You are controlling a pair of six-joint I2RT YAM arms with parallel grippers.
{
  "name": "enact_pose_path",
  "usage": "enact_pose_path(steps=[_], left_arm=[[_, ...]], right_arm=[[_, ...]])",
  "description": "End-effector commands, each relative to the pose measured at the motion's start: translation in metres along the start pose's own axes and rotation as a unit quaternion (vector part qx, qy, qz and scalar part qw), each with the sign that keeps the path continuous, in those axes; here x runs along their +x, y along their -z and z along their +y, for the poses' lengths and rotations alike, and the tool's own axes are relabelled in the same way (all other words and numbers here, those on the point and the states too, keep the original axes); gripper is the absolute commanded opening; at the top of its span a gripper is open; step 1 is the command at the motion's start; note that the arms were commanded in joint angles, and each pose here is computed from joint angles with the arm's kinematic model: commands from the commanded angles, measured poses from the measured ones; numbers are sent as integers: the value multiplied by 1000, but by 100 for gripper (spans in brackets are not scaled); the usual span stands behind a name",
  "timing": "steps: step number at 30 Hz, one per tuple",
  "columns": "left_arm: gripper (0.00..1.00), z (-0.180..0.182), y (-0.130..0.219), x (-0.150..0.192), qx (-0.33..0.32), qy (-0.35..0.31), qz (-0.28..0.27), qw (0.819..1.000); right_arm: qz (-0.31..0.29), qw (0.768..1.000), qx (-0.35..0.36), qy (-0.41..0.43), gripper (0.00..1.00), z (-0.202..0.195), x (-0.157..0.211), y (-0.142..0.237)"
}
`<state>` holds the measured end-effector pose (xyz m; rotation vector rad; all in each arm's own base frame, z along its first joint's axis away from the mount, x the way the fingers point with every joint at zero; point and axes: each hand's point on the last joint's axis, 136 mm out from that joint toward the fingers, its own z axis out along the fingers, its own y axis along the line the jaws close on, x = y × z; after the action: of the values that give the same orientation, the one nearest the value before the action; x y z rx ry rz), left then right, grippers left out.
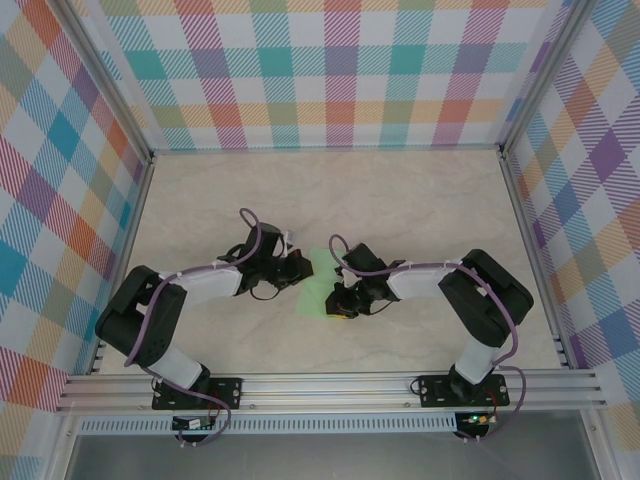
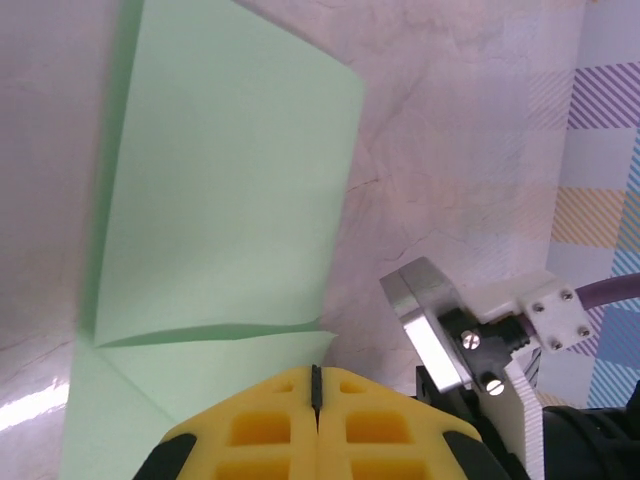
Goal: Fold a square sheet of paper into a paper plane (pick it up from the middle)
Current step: Fold the triangle a second time at the center of the table.
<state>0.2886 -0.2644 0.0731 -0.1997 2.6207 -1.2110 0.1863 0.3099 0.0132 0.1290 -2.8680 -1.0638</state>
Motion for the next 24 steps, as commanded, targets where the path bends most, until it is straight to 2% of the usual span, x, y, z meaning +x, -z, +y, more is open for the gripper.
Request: enact_pose_path(steps=[1,5,12,17,24], left_arm=[[1,11,-13,8,-16,-1,28,999],[0,38,-27,12,-55,10,36,998],[0,53,-33,16,-70,22,38,997],[0,56,-32,18,-74,23,39,996],[0,55,-32,17,-74,22,39,996]], right_arm=[[33,998,47,-31,15,-25,18,-5],[18,999,30,-17,15,-6,8,4],[-3,1000,-5,22,18,32,-8,22],[12,1000,-8,13,18,29,-6,10],[36,999,17,-15,18,-3,16,-2]])
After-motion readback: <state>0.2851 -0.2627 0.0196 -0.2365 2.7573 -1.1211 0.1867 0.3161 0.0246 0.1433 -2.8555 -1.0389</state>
